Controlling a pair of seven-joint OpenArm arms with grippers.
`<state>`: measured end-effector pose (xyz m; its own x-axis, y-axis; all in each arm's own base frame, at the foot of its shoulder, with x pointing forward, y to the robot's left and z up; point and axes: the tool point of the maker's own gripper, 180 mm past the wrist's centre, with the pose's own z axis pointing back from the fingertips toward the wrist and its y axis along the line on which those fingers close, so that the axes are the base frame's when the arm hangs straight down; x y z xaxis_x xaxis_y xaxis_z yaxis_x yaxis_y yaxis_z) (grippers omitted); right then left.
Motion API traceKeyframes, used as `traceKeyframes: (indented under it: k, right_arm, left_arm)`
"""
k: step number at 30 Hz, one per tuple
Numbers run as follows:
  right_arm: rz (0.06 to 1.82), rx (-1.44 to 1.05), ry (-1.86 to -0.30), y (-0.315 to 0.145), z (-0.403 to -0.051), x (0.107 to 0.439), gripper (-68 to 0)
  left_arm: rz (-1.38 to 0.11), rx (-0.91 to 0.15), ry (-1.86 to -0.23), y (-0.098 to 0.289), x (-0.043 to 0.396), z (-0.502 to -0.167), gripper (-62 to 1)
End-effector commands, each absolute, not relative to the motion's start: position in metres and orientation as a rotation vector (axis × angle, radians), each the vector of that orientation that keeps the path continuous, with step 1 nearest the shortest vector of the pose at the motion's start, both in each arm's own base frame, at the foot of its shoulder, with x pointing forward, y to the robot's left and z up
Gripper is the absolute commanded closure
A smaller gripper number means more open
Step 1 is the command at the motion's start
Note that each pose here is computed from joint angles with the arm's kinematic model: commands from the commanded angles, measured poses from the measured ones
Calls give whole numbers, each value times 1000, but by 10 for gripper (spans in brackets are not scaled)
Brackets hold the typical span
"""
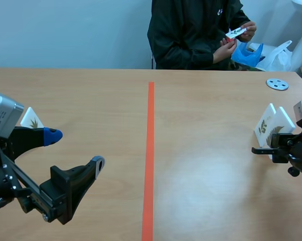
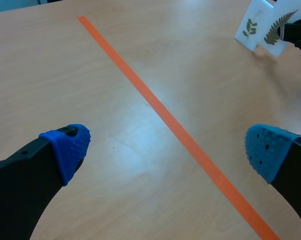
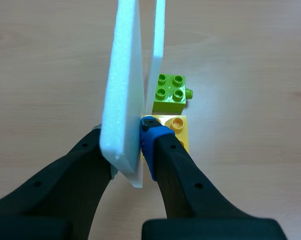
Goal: Sort the leaf by its shape. The table is split by an orange tape line. A compound leaf with several leaflets goes to the left side, a simple leaf with one blade goes to the right side. Return to the home posture when a red brick is placed on the table.
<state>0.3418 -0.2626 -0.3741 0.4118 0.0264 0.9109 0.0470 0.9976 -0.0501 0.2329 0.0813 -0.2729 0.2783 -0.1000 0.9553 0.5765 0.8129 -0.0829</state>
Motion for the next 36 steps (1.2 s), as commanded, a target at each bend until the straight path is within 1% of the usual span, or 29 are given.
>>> traceKeyframes:
  k: [1, 3, 11, 15, 18, 22, 24, 27, 31, 36]
  right_arm:
    - [-12, -88, -1191, -270, -361, 350, -56]
    - [-14, -89, -1186, -270, -363, 349, -68]
    - [-3, -107, -1166, -272, -369, 345, -71]
    - [-4, -106, -1165, -272, -369, 345, -152]
    - [-4, -106, -1165, -272, -369, 345, -167]
    - [-2, -106, -1178, -272, -366, 347, -251]
    - [1, -106, -1191, -272, -362, 349, -285]
    - [18, -96, -1217, -268, -351, 352, -312]
    - [51, -84, -1265, -265, -327, 351, -365]
    - [-15, -70, -1306, -275, -297, 338, -393]
  left_arm:
    - [-474, -477, -1256, 77, 236, -260, -623]
    - [-474, -478, -1257, 77, 236, -260, -623]
    - [-473, -478, -1260, 77, 236, -259, -623]
    - [-473, -478, -1260, 77, 236, -259, -623]
    - [-473, -478, -1260, 77, 236, -259, -623]
    - [-473, -478, -1260, 77, 236, -259, -623]
    - [-473, -478, -1260, 77, 236, -259, -623]
    - [-473, -478, -1260, 77, 236, -259, -623]
    - [-473, -478, -1260, 77, 236, -259, -623]
    - [-473, -478, -1260, 77, 236, -259, -623]
